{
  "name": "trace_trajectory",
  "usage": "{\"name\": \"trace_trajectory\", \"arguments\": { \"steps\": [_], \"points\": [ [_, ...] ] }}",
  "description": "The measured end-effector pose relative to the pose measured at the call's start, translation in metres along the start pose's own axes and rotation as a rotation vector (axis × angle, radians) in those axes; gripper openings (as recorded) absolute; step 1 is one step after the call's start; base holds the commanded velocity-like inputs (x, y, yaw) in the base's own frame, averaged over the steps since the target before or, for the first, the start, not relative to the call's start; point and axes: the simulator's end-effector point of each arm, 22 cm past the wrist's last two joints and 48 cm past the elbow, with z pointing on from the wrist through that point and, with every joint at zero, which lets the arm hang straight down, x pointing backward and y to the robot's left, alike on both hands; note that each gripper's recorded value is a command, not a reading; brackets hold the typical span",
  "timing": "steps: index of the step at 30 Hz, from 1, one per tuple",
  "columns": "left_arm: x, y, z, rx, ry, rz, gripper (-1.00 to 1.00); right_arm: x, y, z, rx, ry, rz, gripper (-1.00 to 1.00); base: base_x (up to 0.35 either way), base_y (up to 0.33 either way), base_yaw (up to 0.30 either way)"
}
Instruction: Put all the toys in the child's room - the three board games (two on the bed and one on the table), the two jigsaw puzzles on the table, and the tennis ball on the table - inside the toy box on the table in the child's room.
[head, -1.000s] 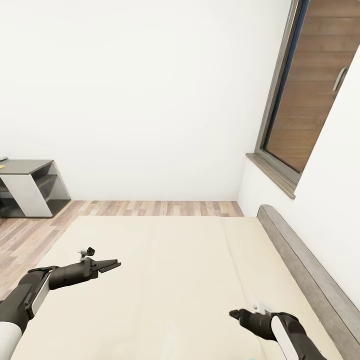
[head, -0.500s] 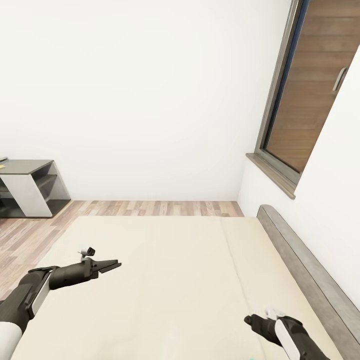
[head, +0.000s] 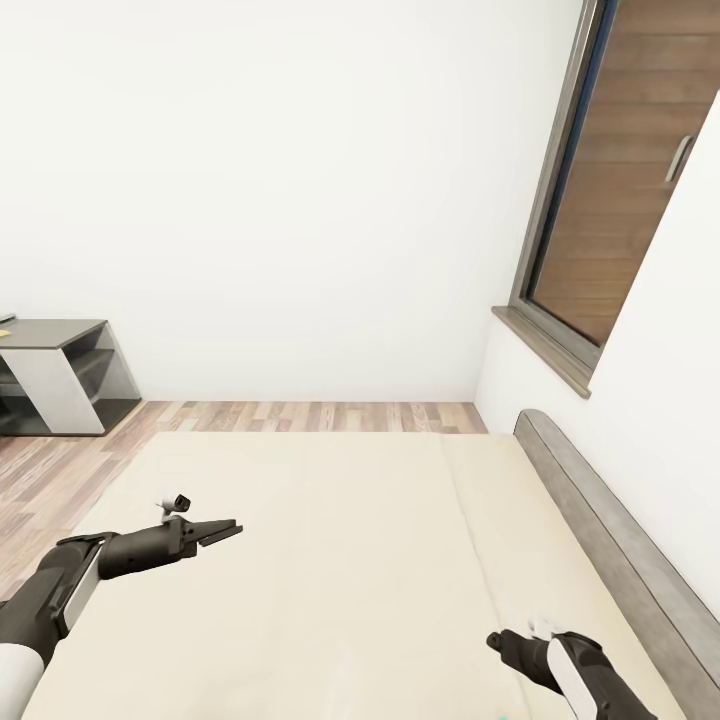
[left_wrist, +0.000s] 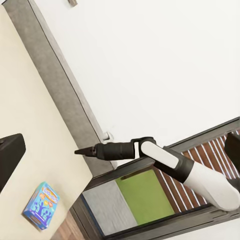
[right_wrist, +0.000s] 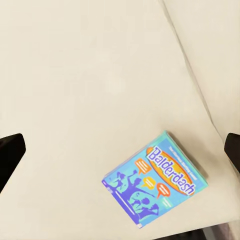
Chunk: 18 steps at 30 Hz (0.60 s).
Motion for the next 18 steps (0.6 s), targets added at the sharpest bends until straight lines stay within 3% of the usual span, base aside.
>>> {"name": "trace_trajectory", "arguments": {
  "steps": [8,18],
  "points": [
    [0.000,0.000,0.000,0.000,0.000,-0.001,1.00,-0.016,0.005,-0.002,-0.008,-0.009,0.003,1.00,0.000,0.000,0.000],
    [0.003,0.006,0.000,-0.003,0.002,-0.013,1.00,-0.014,0.010,0.000,-0.007,0.041,-0.003,1.00,0.000,0.000,0.000]
  ]
}}
